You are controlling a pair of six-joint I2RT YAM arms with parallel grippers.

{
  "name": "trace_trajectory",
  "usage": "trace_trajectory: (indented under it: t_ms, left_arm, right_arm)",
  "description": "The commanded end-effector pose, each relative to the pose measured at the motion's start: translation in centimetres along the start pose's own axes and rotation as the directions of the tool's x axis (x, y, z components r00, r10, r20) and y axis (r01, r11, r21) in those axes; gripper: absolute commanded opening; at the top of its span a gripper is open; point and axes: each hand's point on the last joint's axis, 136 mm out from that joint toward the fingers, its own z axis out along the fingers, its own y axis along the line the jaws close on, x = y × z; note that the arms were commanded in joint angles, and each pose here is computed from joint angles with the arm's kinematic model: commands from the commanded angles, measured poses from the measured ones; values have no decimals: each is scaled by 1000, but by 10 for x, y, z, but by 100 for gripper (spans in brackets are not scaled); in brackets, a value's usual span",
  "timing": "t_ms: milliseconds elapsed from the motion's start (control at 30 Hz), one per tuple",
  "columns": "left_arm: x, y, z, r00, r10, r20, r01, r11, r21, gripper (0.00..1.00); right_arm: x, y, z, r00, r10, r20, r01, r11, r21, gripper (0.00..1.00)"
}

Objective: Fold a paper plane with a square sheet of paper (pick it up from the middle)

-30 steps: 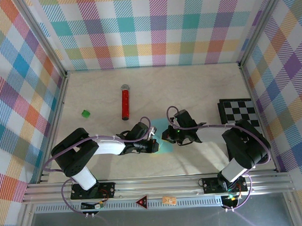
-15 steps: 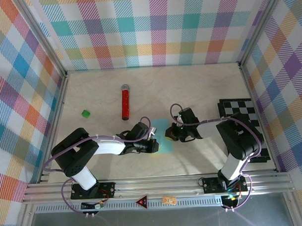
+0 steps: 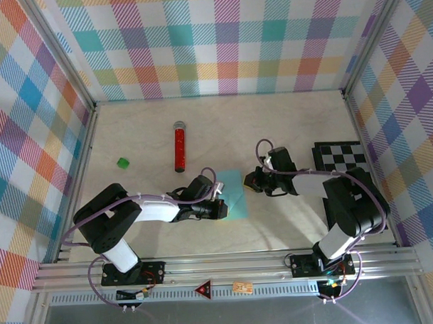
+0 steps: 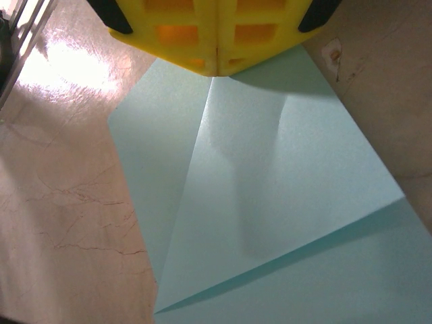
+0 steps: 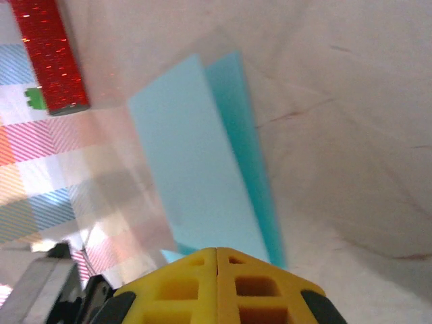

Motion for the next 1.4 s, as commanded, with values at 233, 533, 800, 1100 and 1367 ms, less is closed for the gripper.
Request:
trace_trajectory:
  t_ms: [233, 533, 800, 1100, 1367]
  left_arm:
    - [38, 44, -2, 991, -70, -115, 50, 985, -165, 0]
    - [-5, -9, -27, 1000, -26, -3, 26, 999, -36, 0]
    - [-25, -31, -7, 999, -37, 2, 37, 997, 66, 0]
    - [-7, -1, 20, 995, -76, -57, 75, 997, -16, 0]
    - [32, 23, -6, 992, -71, -105, 62, 994, -87, 0]
  right_arm:
    - [43, -13, 33, 990, 18, -138, -8, 997, 74, 0]
    - [54, -49, 32, 988, 52, -147, -22, 981, 195, 0]
    - [55, -52, 32, 987, 59, -147, -28, 979, 201, 0]
    - [60, -61, 30, 986, 62, -155, -25, 973, 231, 0]
    - [59, -66, 31, 985, 59, -160, -18, 968, 250, 0]
